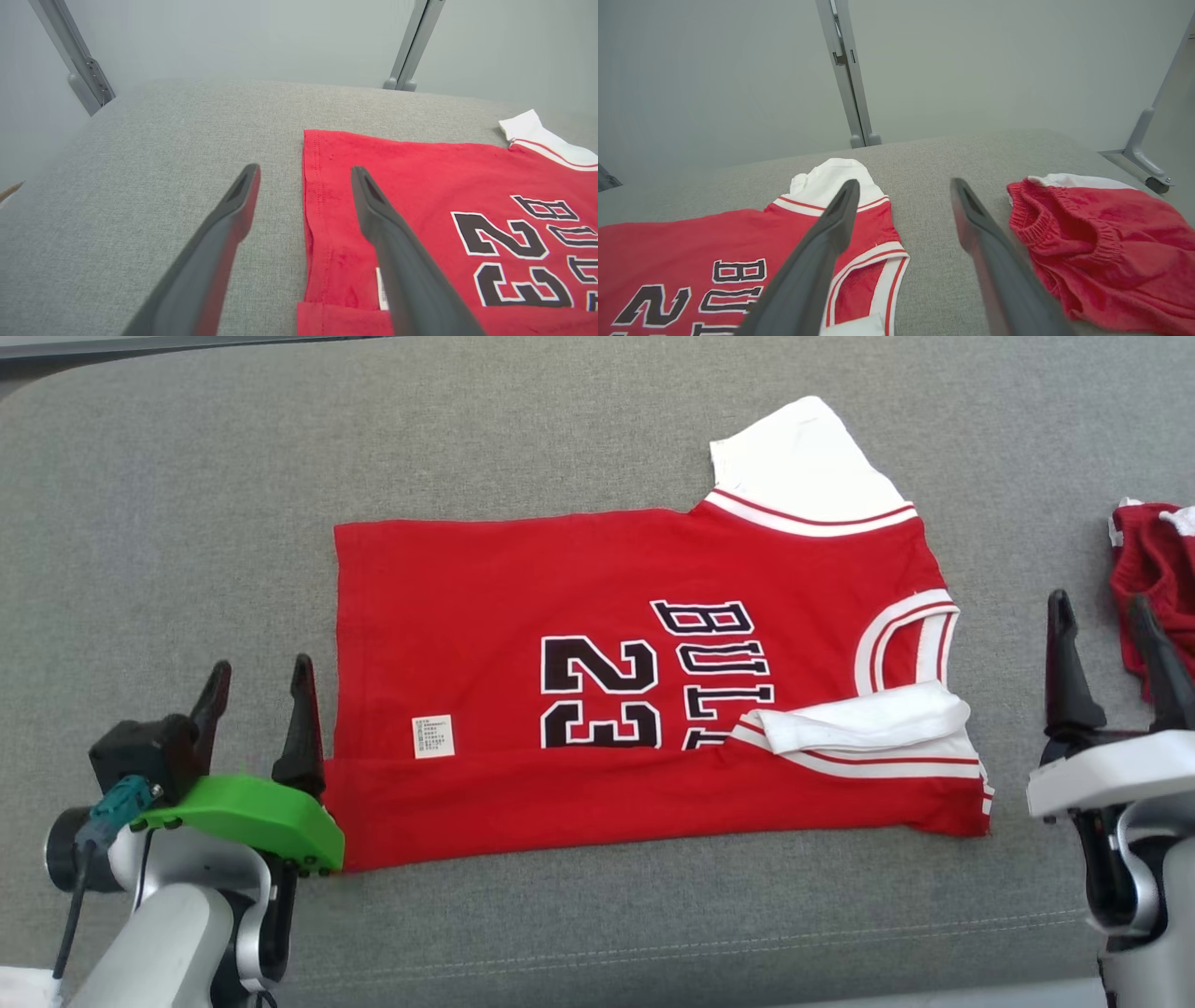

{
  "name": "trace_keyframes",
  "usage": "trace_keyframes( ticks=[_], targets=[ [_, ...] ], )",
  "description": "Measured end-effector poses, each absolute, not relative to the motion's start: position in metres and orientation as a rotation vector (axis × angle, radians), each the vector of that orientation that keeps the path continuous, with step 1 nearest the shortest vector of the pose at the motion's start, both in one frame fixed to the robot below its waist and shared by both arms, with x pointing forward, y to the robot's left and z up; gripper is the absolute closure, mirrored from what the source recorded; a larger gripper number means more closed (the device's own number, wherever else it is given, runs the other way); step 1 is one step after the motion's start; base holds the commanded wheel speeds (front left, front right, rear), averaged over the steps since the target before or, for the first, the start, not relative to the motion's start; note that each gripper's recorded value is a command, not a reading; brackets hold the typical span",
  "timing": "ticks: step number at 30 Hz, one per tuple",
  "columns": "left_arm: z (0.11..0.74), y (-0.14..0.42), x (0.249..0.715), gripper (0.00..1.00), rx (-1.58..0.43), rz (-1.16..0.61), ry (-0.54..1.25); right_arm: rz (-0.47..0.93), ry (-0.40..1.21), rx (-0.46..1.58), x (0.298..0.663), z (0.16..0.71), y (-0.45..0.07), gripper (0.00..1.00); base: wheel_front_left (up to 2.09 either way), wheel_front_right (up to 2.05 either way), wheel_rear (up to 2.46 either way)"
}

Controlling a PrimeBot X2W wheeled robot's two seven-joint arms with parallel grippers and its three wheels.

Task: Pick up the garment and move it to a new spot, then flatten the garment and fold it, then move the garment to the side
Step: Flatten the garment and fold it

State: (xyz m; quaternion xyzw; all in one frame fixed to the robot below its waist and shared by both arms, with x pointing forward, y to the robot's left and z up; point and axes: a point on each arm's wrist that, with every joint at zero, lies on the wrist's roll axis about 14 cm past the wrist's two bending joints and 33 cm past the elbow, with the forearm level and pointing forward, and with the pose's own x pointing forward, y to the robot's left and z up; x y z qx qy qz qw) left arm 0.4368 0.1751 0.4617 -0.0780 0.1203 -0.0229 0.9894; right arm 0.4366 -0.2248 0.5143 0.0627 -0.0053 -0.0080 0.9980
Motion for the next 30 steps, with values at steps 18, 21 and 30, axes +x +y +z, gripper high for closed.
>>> trace_keyframes(
  ticks=[18, 21, 30],
  targets=[
    [0.461, 0.144, 0.514, 0.00, -0.148, -0.185, 0.311, 0.146, 0.065, 0.032, 0.579, 0.517, -0.200, 0.00, 0.00, 0.00, 0.00],
    [0.448, 0.141, 0.523, 0.00, -0.163, -0.198, 0.357, 0.163, 0.125, 0.019, 0.599, 0.502, -0.195, 0.00, 0.00, 0.00, 0.00],
    [0.407, 0.143, 0.547, 0.00, -0.197, -0.214, 0.500, 0.214, 0.286, -0.018, 0.651, 0.453, -0.172, 0.00, 0.00, 0.00, 0.00]
  ],
)
